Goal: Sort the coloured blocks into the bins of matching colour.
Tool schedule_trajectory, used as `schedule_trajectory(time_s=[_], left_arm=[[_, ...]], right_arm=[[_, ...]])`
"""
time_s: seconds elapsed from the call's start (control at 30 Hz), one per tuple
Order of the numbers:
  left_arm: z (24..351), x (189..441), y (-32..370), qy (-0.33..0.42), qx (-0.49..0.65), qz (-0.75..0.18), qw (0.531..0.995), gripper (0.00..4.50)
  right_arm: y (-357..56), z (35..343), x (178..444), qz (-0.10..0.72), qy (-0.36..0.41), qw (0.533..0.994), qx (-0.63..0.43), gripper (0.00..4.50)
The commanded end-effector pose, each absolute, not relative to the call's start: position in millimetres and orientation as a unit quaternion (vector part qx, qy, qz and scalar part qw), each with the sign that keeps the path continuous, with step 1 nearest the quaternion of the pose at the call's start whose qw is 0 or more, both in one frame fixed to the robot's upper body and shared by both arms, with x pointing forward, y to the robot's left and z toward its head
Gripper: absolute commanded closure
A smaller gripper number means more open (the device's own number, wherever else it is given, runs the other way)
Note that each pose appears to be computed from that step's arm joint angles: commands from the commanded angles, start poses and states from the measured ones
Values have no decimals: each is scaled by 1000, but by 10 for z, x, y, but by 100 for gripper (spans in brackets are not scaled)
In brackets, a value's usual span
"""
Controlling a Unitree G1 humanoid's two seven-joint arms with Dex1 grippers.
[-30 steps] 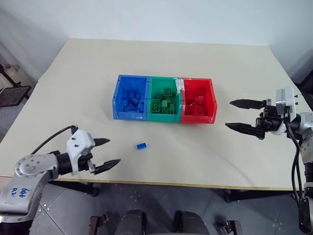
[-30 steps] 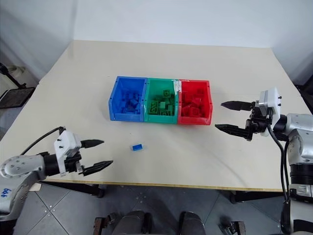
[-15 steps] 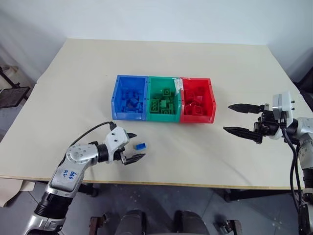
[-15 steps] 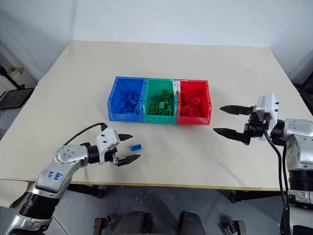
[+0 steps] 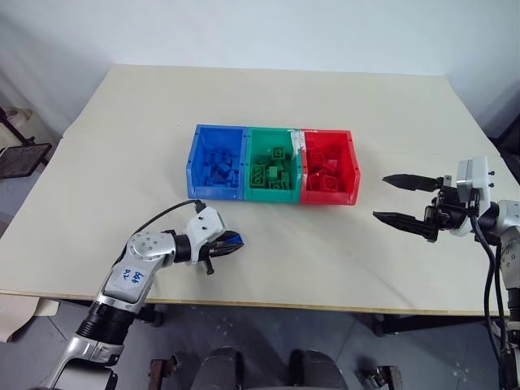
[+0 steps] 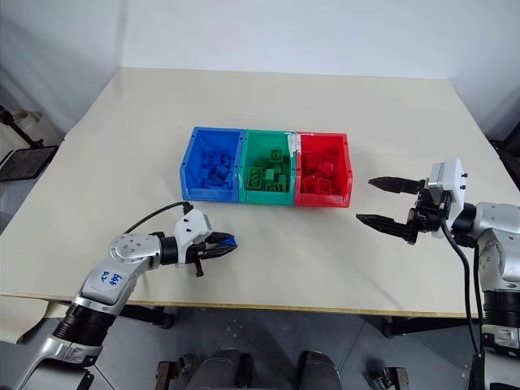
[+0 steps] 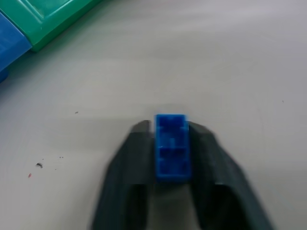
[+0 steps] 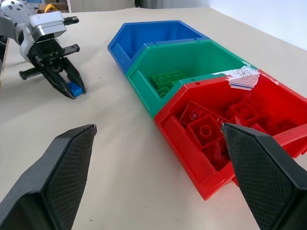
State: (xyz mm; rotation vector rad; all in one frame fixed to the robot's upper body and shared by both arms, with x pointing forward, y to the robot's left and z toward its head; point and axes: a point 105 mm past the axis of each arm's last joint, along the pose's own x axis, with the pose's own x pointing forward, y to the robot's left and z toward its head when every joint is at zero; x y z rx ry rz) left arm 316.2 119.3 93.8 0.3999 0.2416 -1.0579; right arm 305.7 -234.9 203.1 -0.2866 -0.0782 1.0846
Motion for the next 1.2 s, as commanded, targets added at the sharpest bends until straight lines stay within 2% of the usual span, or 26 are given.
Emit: schedule_trajectory(time_s=[0.03,0.13,0.27,0.4,0.5,0.57,0.77,0.9,0.93,1.07,1.2], left_arm=[[1051,3141,1225,105,185,-492,844,401],[1383,3225,1251,58,187,-464,864,401],[2003,3639,1519,-33,204,-340,917,401],[2160,3929,1628,-57,223,-283,931,401],[2164,4062,1577,-62,223,-287,930,401],[2106,4135,1523,-52,227,-300,925,328],[2135,4215,1484,-60,229,-318,918,149],[2201,4164,1505,-70,207,-336,916,21],[2197,4127,1492,-66,197,-352,913,4],[2146,3879,1511,-53,184,-402,896,4],[2093,3504,1777,-50,188,-414,889,4]], right_arm=[[-2407,2219,3023,503,-68,848,-154,12],[-2418,2228,3025,499,-71,850,-154,12],[-2417,2222,3041,495,-74,852,-152,12],[-2403,2227,3060,495,-77,852,-151,12],[-2395,2233,3074,495,-79,852,-151,12],[-2388,2240,3083,496,-79,851,-152,12],[-2387,2256,3085,497,-81,850,-153,12],[-2389,2256,3085,498,-82,850,-153,12],[-2389,2255,3086,498,-82,850,-153,12],[-2379,2249,3098,499,-82,849,-153,12],[-2399,2176,3090,508,-64,843,-167,12]])
